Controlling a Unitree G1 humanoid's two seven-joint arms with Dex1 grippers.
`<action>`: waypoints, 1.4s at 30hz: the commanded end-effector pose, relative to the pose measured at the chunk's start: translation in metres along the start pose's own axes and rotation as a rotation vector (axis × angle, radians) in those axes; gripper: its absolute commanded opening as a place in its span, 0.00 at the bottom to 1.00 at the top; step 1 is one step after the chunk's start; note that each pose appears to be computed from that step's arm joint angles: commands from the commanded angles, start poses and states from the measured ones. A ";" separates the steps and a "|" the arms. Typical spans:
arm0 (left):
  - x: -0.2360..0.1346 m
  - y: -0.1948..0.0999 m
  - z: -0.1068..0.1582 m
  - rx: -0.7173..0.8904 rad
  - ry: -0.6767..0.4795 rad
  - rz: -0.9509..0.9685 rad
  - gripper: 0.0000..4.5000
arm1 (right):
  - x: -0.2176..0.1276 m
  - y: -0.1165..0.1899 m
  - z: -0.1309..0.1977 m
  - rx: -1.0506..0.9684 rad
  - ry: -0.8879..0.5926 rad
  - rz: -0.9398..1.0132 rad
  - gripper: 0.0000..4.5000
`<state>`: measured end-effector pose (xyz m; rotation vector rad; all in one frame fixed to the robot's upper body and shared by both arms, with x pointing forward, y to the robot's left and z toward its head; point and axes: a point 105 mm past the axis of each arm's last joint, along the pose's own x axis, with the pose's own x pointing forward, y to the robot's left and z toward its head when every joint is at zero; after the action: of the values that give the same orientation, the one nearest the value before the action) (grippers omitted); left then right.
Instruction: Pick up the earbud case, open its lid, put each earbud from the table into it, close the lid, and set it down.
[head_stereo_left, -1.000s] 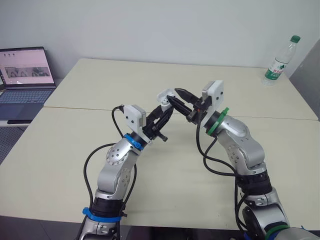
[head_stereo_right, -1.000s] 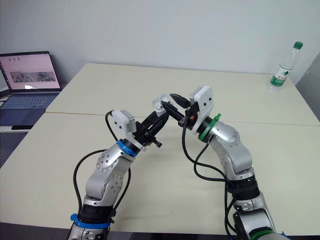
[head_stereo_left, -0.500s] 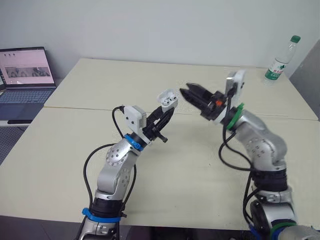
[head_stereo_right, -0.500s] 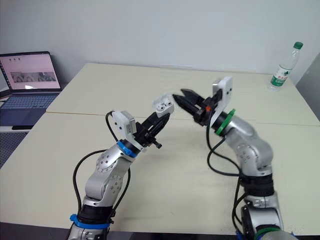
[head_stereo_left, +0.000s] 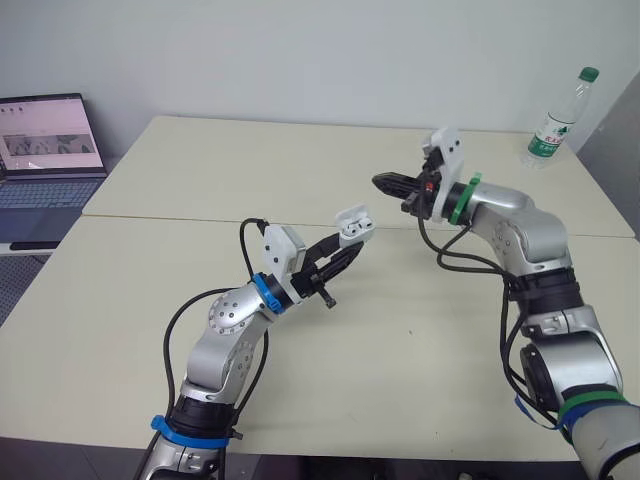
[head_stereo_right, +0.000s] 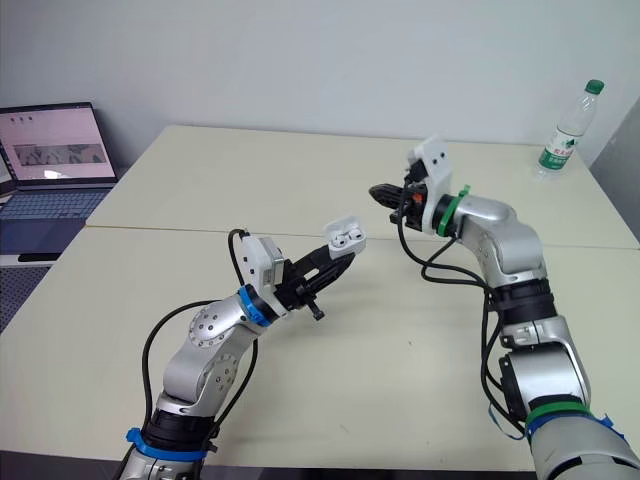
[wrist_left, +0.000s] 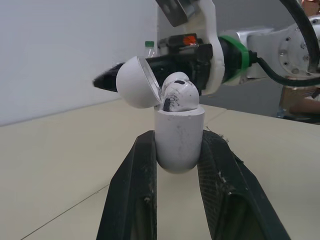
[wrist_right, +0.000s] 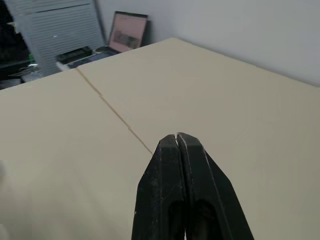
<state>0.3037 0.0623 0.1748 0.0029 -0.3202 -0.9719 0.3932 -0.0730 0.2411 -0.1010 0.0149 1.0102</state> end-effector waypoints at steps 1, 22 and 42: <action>0.001 -0.006 0.009 0.034 -0.030 -0.024 0.17 | 0.002 0.031 0.023 0.029 -0.006 0.202 0.01; 0.004 0.012 0.017 0.006 -0.075 0.090 0.17 | -0.026 0.061 0.000 -0.142 0.129 0.327 0.01; -0.004 0.011 0.011 -0.087 -0.042 0.068 0.17 | -0.058 0.044 0.021 -0.123 0.017 0.275 0.01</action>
<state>0.3144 0.0752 0.1704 -0.1131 -0.2548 -0.8925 0.3261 -0.0957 0.2384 -0.2397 0.0721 1.2855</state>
